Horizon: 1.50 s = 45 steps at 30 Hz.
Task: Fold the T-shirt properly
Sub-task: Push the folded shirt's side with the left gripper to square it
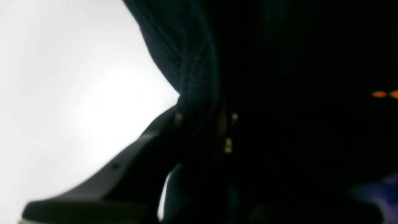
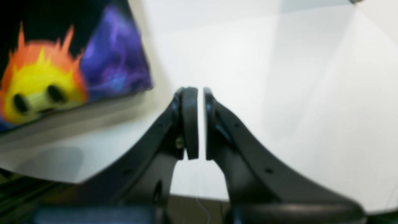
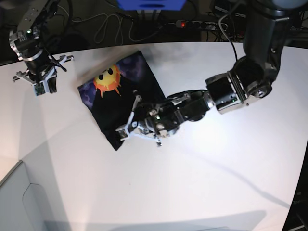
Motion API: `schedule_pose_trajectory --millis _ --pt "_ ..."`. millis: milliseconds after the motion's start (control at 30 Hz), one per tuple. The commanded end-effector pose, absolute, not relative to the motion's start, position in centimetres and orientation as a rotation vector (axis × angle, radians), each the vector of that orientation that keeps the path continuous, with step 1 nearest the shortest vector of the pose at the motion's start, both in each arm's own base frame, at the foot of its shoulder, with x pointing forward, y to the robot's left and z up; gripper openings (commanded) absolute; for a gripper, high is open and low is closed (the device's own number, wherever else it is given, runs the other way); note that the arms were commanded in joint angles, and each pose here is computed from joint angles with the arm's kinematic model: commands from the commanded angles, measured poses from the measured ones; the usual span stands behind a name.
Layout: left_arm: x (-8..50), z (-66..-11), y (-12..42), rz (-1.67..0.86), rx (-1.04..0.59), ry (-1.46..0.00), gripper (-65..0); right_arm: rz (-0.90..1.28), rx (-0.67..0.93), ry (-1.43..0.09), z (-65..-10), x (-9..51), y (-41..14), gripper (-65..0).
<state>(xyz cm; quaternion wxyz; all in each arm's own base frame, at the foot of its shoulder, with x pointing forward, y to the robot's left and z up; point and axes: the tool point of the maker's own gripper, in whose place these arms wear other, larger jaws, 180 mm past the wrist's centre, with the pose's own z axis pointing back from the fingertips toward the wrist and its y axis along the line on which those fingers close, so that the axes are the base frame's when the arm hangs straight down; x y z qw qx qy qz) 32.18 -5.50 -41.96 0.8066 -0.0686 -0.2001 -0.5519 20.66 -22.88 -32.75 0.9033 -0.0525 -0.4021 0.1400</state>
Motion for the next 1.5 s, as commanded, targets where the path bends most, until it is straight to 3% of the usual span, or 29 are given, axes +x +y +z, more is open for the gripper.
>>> schedule_pose_trajectory --millis 0,267,867,967,1100,1200,1267,1467 --pt "31.8 -42.5 -5.1 -1.237 -0.103 -0.416 -65.0 0.280 -0.122 -0.871 -31.8 20.9 -23.2 -64.2" --pt "30.7 -42.8 -7.7 -1.609 -0.002 -0.503 -65.0 0.169 -0.163 -0.849 -32.1 19.1 -25.3 -64.1" --pt "32.0 -41.6 -7.7 -1.612 0.097 -0.473 -64.4 0.144 -0.134 -0.829 -32.9 18.2 -24.4 -64.1" --pt "33.1 -40.7 -7.7 -1.574 0.092 -0.499 -53.0 0.148 -0.130 -0.835 -32.9 18.5 -24.2 -64.1" --pt "34.0 -40.0 -7.6 -1.536 0.088 -0.519 -25.6 0.149 -0.129 -0.840 -32.8 18.7 -24.2 -64.1" --pt "34.4 -40.0 -6.9 -1.526 0.101 -0.517 -12.0 0.149 -0.129 -0.840 -32.8 18.7 -24.2 -64.1" --pt "34.4 -39.3 -7.3 -1.537 0.092 -0.543 -8.6 0.149 -0.129 -0.840 -32.8 18.7 -24.2 -64.1" --pt "34.9 -35.6 -7.1 -1.580 0.098 -0.649 -8.3 0.148 -0.130 -0.858 -32.5 19.3 -24.1 -64.1"
